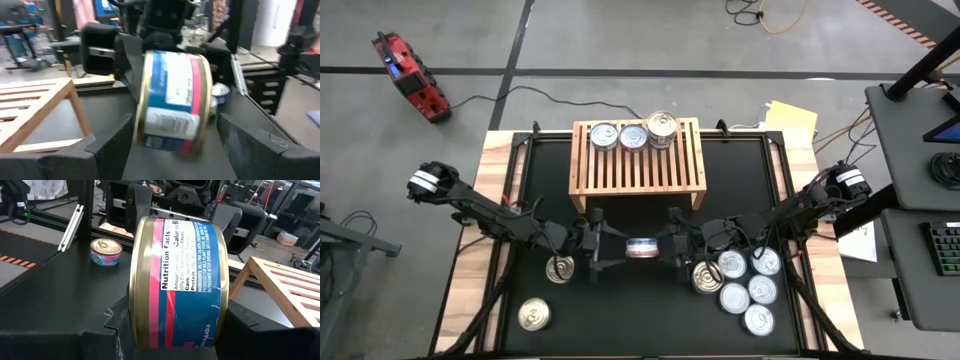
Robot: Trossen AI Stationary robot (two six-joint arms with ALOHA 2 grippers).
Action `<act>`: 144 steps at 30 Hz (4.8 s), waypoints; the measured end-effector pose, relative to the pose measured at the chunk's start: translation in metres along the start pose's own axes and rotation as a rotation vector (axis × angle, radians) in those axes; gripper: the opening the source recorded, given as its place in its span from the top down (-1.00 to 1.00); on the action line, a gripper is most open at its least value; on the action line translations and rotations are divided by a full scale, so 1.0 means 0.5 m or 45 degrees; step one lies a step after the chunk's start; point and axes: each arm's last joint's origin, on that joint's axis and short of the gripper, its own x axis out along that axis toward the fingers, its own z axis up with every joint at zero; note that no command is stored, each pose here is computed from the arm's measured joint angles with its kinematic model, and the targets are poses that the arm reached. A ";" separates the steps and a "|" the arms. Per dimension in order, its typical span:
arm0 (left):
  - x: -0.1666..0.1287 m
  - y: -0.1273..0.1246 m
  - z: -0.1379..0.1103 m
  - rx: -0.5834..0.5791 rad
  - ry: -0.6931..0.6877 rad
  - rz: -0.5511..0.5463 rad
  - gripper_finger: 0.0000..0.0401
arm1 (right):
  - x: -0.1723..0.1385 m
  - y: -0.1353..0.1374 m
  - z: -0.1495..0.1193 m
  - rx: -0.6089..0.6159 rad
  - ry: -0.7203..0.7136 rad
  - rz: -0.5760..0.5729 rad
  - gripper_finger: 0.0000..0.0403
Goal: Stack canned seafood by type on shelf
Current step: Put the blue and pink tuna can on the shelf
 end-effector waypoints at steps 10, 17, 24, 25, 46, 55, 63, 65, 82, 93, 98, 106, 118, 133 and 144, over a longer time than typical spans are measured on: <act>0.002 0.004 0.008 0.012 -0.055 0.042 -0.35 | 0.006 -0.003 0.019 -0.003 -0.037 -0.003 0.08; 0.001 0.005 0.015 0.020 -0.095 0.044 -0.24 | 0.008 -0.004 0.024 -0.001 -0.047 -0.002 0.08; 0.001 0.005 0.015 0.026 -0.099 0.043 -0.12 | 0.008 -0.004 0.024 -0.001 -0.047 -0.004 0.08; 0.001 0.005 0.016 0.029 -0.102 0.043 -0.11 | 0.008 -0.004 0.024 0.000 -0.047 -0.004 0.08; 0.070 -0.016 0.024 0.148 -0.096 0.065 -0.29 | 0.008 -0.001 0.018 -0.013 -0.007 0.017 0.07; 0.073 -0.017 0.020 0.143 -0.073 0.061 0.20 | 0.008 0.000 0.015 0.008 0.012 0.016 0.03; 0.069 -0.011 0.022 0.062 -0.054 0.153 0.19 | 0.005 -0.003 0.019 0.036 0.014 -0.003 -0.24; 0.066 -0.011 0.024 0.064 -0.043 0.153 0.19 | 0.001 -0.004 0.023 0.059 0.009 0.001 -0.33; 0.005 0.023 0.064 -0.354 0.029 0.353 0.19 | -0.054 -0.010 0.065 -0.002 0.061 -0.050 -0.55; -0.043 0.072 0.108 -1.206 0.064 0.045 0.19 | -0.023 0.060 0.082 -0.872 0.126 -0.116 -0.36; -0.045 0.076 0.113 -1.403 0.048 0.035 0.19 | 0.017 0.084 0.091 -1.237 0.308 -0.334 -0.33; -0.043 0.078 0.118 -1.423 0.008 0.012 0.19 | 0.077 0.102 0.114 -1.524 0.536 -0.507 -0.23; -0.041 0.080 0.131 -1.433 -0.091 -0.011 0.19 | 0.095 0.099 0.131 -1.621 0.568 -0.528 -0.25; -0.008 0.073 0.118 -1.445 -0.143 -0.028 0.19 | 0.102 0.081 0.133 -1.718 0.568 -0.511 -0.15; -0.007 0.072 0.119 -1.252 -0.140 -0.037 -0.69 | 0.103 0.080 0.134 -1.688 0.531 -0.503 0.06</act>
